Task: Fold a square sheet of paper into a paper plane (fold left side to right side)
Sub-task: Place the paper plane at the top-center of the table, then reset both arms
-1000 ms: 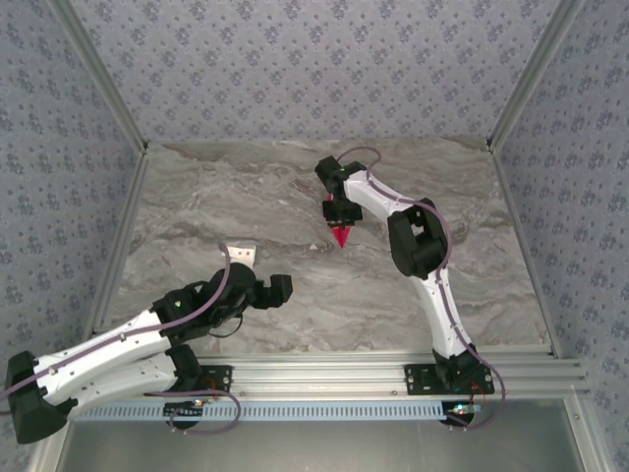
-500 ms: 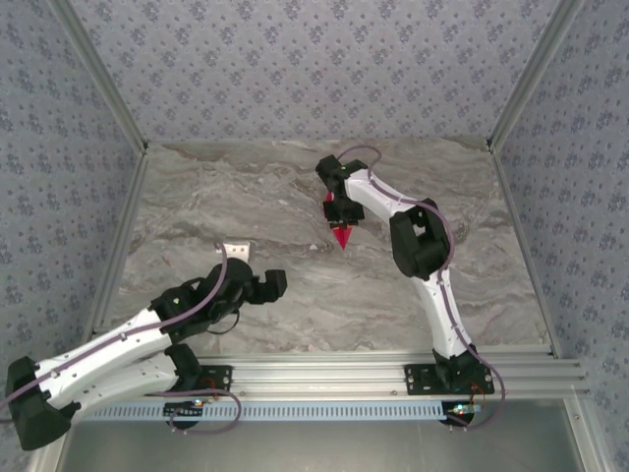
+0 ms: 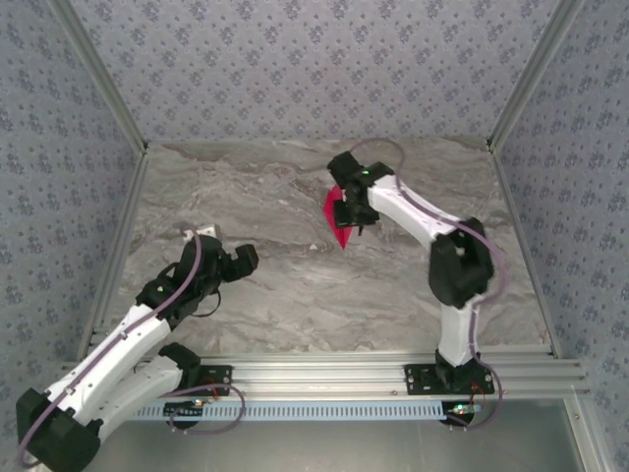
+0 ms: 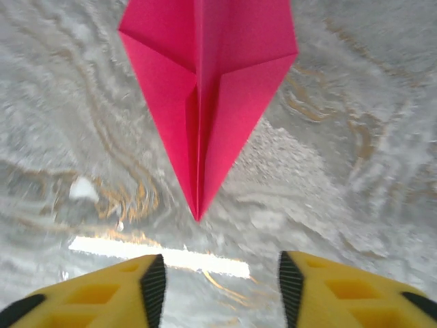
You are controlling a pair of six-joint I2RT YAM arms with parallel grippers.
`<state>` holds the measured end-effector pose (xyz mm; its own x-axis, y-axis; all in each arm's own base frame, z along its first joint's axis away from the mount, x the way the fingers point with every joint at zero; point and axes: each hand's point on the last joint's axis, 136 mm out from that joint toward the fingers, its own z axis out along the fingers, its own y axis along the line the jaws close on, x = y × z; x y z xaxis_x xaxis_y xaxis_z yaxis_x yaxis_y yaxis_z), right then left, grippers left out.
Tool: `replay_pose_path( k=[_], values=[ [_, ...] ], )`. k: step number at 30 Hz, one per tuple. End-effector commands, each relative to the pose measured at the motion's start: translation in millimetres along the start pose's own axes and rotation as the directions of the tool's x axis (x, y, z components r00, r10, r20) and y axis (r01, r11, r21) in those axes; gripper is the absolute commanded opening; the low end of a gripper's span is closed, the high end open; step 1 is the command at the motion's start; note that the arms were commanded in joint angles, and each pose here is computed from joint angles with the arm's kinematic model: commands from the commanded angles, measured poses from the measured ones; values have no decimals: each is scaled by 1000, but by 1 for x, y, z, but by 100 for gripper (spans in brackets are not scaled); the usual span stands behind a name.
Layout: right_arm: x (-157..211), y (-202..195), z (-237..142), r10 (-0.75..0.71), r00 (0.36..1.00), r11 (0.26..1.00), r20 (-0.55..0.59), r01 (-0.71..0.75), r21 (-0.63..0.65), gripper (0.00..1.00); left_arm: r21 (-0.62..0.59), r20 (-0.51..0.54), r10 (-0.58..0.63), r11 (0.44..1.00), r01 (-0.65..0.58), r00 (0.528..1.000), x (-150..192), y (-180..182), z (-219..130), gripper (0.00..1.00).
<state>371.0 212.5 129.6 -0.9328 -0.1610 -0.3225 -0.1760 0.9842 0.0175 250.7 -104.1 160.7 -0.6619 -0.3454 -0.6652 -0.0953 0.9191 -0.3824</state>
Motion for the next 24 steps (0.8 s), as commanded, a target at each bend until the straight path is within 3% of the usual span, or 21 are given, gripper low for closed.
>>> replay_pose_path(
  k=[1,8,13,18,24],
  values=[
    [-4,-23,-51,5,983,1000,185,-5,-3,60,-167,143,20,986,5,990,-41,30,-15,98],
    [34,-110,-67,84,922,990,378,-122,78,84,-411,336,155,912,-4,929,-76,75,-26,98],
    [54,-167,-61,179,854,961,489,-258,99,95,-533,369,281,845,-46,886,-74,100,-18,98],
    [63,-204,-41,165,792,943,588,-302,143,100,-502,317,329,854,-136,890,-67,107,0,98],
    [64,-209,-10,126,758,954,639,-270,132,100,-457,327,375,866,-202,868,-63,116,19,98]
  ],
)
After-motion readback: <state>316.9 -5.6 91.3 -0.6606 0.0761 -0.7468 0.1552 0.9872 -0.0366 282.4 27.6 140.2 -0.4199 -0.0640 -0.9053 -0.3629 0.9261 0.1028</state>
